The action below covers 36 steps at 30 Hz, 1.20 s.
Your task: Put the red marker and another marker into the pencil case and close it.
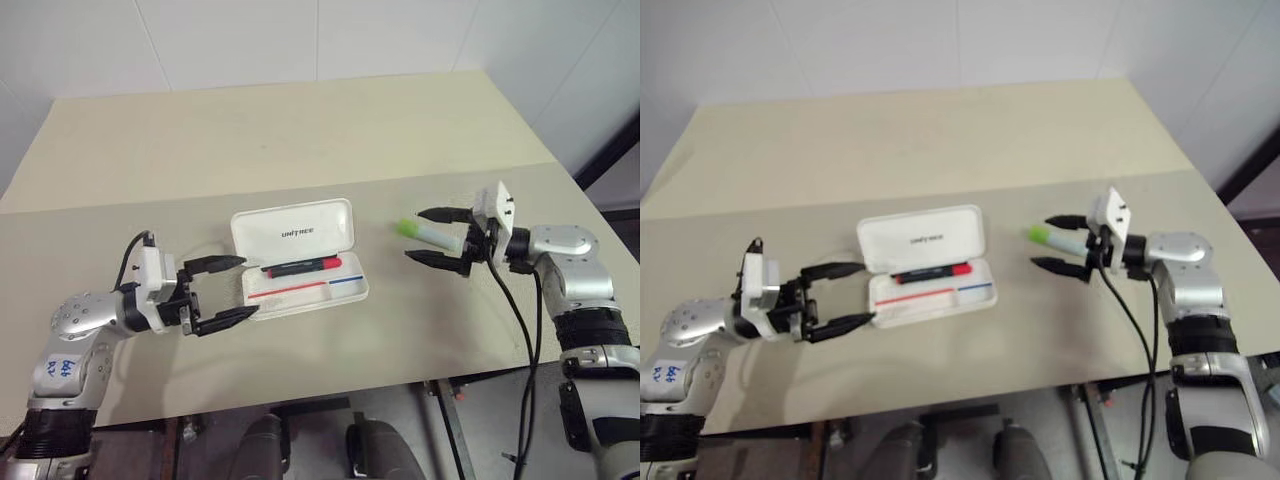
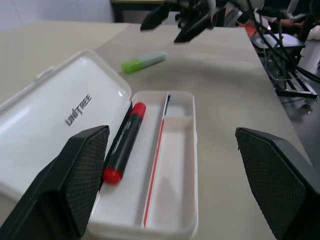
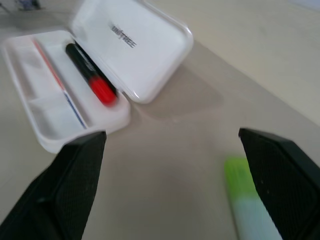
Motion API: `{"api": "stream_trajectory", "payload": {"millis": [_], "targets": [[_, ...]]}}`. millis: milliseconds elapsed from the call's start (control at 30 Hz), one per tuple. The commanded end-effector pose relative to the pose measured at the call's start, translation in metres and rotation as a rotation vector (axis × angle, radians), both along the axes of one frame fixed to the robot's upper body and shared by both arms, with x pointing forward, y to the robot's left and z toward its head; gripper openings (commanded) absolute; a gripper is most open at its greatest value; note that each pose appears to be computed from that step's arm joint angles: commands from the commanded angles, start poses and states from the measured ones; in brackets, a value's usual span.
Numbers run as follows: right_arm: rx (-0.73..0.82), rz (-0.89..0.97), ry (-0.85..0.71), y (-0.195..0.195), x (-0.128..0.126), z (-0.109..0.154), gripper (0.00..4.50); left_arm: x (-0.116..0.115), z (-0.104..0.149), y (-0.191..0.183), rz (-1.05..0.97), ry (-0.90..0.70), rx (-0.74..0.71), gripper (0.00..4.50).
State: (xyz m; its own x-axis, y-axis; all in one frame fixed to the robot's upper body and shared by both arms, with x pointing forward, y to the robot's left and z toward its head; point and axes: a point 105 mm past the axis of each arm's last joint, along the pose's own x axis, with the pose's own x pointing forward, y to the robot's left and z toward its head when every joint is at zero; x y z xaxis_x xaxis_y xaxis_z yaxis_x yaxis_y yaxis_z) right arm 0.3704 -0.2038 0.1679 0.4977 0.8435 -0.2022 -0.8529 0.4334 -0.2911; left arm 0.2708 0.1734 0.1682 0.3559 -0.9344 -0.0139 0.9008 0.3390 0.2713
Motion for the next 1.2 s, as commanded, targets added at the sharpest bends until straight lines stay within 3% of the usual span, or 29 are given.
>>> {"api": "stream_trajectory", "payload": {"millis": [33,467,667,767,1000,1200], "targets": [[-0.038,-0.049,-0.035,-0.018,0.008,0.006,4.47,0.005,0.009,-0.012,-0.019,-0.041,-0.01,4.22],[-0.064,-0.171,0.069,-0.032,0.028,-0.009,4.47,0.013,0.031,-0.042,-0.048,-0.073,-0.055,4.22],[0.007,-0.263,0.174,-0.038,0.033,-0.02,4.47,0.01,0.036,-0.039,-0.043,-0.09,-0.046,4.22],[0.038,-0.291,0.189,-0.039,0.035,-0.022,3.85,0.009,0.038,-0.038,-0.043,-0.095,-0.04,4.22],[0.066,-0.233,0.231,-0.03,0.03,-0.028,1.22,0.009,0.041,-0.037,-0.048,-0.103,-0.037,4.22],[0.091,-0.183,0.186,-0.016,0.035,-0.014,1.1,0.011,0.038,-0.036,-0.052,-0.102,-0.038,4.22]]}}
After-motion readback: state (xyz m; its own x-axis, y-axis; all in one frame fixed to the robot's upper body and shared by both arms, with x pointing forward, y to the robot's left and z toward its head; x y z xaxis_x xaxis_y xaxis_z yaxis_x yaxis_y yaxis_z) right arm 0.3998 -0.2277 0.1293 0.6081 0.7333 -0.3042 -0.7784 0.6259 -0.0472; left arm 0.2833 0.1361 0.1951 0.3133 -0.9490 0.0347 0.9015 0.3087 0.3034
